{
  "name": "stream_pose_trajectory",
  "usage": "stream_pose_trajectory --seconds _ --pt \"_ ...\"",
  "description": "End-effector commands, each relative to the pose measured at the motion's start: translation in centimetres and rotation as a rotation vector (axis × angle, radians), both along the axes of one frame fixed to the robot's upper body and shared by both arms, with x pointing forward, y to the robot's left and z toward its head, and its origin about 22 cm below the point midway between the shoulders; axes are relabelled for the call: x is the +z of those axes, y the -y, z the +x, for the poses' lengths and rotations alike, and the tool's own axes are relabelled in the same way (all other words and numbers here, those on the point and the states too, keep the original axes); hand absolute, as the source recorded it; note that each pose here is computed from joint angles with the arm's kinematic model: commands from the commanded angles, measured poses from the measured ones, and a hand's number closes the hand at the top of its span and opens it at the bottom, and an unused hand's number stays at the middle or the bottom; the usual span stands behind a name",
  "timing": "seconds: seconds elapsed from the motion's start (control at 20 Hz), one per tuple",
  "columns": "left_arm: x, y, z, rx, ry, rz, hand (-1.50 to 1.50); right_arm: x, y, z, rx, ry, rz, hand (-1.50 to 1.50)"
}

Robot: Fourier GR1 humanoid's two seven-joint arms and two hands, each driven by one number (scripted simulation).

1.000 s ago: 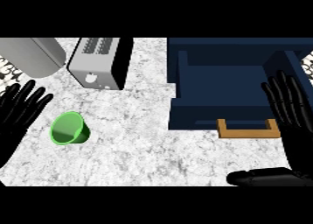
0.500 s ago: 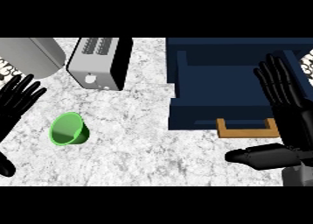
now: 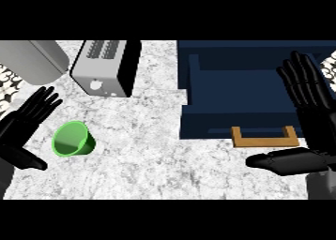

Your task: Pick up the cup, place it into the drawer and close the drawer

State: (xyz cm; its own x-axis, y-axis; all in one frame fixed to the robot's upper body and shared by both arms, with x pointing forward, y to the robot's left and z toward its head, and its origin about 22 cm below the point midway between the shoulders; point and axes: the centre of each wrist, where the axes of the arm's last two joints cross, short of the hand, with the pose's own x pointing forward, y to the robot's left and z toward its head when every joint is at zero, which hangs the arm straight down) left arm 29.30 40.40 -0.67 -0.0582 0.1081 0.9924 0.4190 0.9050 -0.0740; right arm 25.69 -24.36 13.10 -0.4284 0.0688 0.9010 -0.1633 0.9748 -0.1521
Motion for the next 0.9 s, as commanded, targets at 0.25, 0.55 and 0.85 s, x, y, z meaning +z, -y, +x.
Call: stream_pose_trajectory --seconds 0.25,0.55,0.85 --pt "-4.1 -1.2 0.0 0.016 -0.029 0.042 -1.5 0.1 1.3 -0.3 -0.001 0.0 0.005 -1.5" --pt "-7.5 -0.4 -1.7 0.049 -0.045 0.048 -1.5 1.3 1.1 1.2 0.01 0.005 0.016 -1.5" --pt "-9.7 0.7 -3.1 0.066 -0.03 0.063 -1.5 1.9 0.8 1.0 0.014 0.017 -0.004 -1.5"
